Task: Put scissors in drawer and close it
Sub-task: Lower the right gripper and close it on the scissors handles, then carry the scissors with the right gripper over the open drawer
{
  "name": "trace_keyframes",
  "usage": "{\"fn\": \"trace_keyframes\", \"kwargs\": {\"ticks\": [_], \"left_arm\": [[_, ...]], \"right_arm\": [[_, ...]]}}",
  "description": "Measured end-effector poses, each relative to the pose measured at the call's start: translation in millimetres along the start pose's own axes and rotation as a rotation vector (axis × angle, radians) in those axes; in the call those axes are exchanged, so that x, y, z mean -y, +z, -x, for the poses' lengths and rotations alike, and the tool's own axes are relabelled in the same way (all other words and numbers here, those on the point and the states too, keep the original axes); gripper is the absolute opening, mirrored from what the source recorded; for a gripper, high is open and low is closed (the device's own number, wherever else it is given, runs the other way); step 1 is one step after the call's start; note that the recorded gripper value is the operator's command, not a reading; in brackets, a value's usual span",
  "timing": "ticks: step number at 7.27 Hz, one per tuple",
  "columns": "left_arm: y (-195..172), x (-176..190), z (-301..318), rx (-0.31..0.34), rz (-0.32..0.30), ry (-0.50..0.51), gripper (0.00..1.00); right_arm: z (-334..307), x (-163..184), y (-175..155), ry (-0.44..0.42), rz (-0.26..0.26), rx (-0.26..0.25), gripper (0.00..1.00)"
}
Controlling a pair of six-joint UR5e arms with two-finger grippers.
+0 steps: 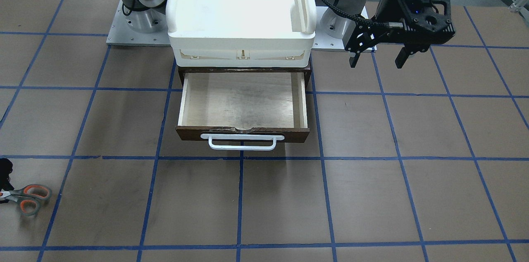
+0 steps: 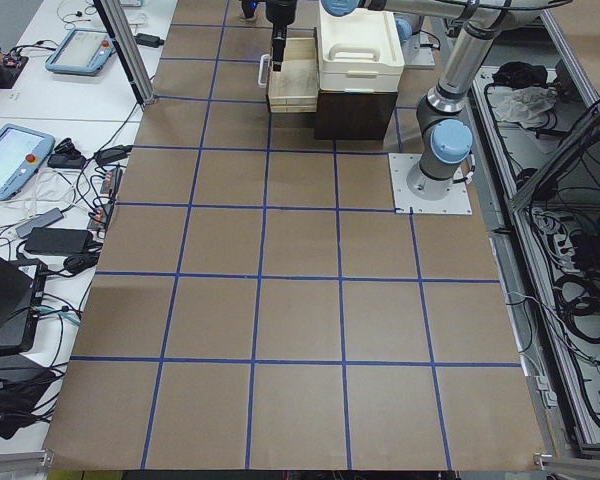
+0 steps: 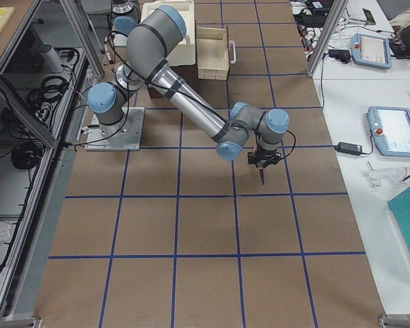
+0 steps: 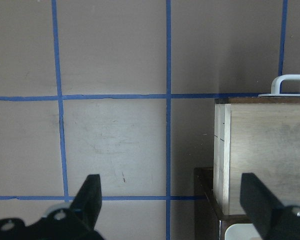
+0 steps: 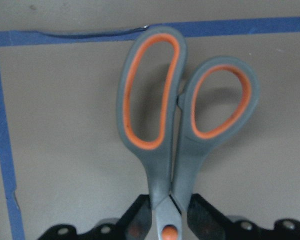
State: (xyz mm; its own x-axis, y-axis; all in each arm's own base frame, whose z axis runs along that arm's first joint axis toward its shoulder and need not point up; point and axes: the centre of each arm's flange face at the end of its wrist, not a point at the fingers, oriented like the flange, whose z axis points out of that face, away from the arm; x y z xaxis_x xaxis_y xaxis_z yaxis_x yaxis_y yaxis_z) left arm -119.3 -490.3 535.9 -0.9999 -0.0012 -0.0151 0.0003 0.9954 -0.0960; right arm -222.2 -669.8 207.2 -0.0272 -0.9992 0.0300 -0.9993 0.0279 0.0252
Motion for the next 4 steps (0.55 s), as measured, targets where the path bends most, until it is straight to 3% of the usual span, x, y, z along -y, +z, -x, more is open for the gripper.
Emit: {"fn": "trace_keyframes", "kwargs": {"ticks": [2,4], "left_arm": [[-0.5,-0.7,0.0,0.0,0.001,0.001,1.0],[-0.6,-0.8,0.0,0.0,0.001,0.001,1.0]], "right_arm": [[3.0,3.5,-30.1,0.016,-0.008,-0.024,0.0],[9.9,33.0,-80.5,0.032,-0.032,-0.03,0.0]]}}
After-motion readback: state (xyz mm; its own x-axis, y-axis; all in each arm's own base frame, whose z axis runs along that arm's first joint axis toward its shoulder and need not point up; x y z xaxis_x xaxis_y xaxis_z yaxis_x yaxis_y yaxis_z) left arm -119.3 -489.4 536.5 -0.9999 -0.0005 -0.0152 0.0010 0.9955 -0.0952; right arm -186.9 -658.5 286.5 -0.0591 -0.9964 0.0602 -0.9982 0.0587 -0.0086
